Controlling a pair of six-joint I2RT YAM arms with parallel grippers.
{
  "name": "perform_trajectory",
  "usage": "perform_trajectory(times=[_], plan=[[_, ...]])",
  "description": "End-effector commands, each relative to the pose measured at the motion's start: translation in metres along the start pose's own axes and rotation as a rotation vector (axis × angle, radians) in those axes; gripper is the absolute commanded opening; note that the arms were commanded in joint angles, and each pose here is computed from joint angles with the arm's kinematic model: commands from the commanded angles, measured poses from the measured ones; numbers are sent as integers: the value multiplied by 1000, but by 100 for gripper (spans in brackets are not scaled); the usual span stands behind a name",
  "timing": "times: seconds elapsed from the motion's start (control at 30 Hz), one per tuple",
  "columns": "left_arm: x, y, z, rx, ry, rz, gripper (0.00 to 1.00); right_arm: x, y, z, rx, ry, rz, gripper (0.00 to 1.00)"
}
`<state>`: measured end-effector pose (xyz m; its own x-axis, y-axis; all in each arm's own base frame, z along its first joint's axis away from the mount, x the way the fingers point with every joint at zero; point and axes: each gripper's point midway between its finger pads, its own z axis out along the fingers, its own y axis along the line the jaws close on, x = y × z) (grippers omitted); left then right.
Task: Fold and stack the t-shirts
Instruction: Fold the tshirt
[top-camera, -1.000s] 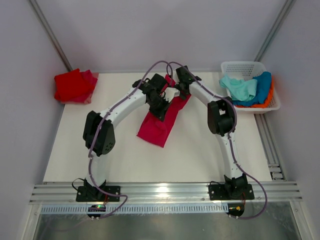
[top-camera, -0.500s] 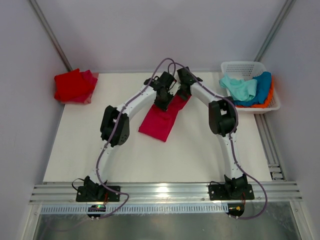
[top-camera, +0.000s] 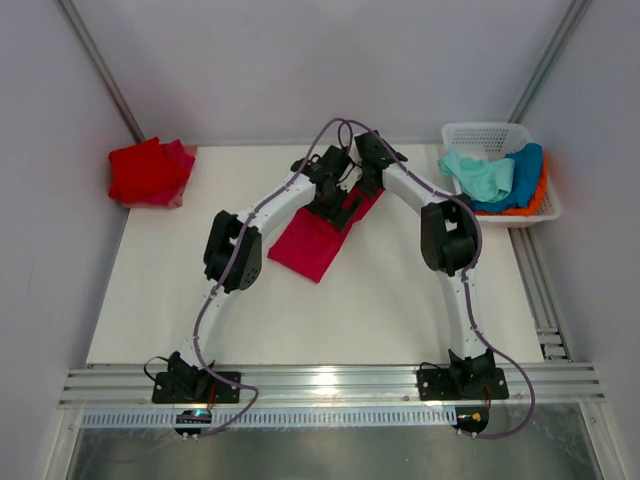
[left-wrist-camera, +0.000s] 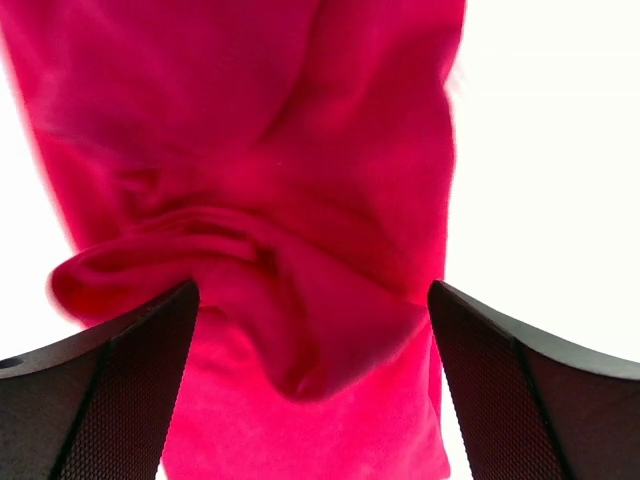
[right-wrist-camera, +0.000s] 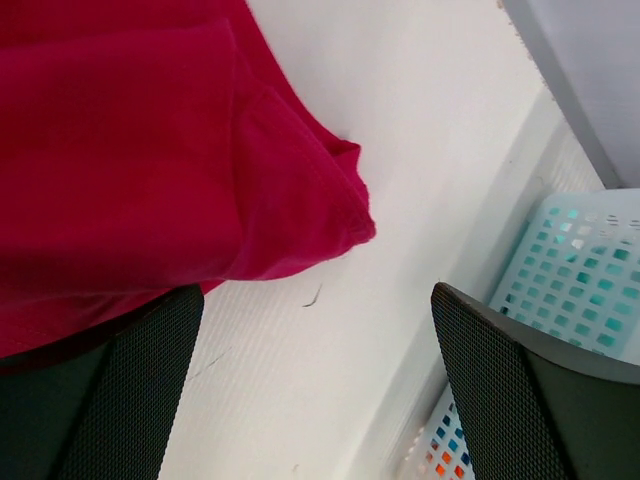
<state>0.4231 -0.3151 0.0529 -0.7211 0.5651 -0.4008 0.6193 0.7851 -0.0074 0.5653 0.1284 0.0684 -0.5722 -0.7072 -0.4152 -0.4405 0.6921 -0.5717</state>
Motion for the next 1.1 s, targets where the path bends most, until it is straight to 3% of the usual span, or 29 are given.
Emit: perform_trajectory(times=[0.0, 0.27, 0.47, 0.53, 0.57, 0.67, 0.77, 0.93, 1.07], plan=[[-63, 6, -85, -35, -262, 17, 99, -42, -51, -48, 130, -120, 112, 100], [-73, -17, -148, 82, -353, 37, 99, -44, -76, -67, 221, -138, 175, 99], [-82, 33, -220, -175, -535, -27, 99, -54, -109, -104, 271, -216, 258, 99], [-73, 58, -230, -261, -541, -69, 99, -62, -110, -124, 217, -263, 281, 99], [-72, 66, -245, -274, -575, -84, 99, -65, -86, -125, 84, -283, 278, 99], [-49, 85, -238, -200, -535, -136, 99, -57, -52, -137, -64, -288, 271, 99], [-10, 114, -208, -179, -408, -193, 99, -48, -7, -147, -159, -280, 165, 100], [41, 115, -147, -57, -275, -195, 99, -35, 64, -174, -482, -313, 62, 99], [49, 113, -122, 0, -244, -194, 99, -44, 94, -197, -699, -360, 43, 99]])
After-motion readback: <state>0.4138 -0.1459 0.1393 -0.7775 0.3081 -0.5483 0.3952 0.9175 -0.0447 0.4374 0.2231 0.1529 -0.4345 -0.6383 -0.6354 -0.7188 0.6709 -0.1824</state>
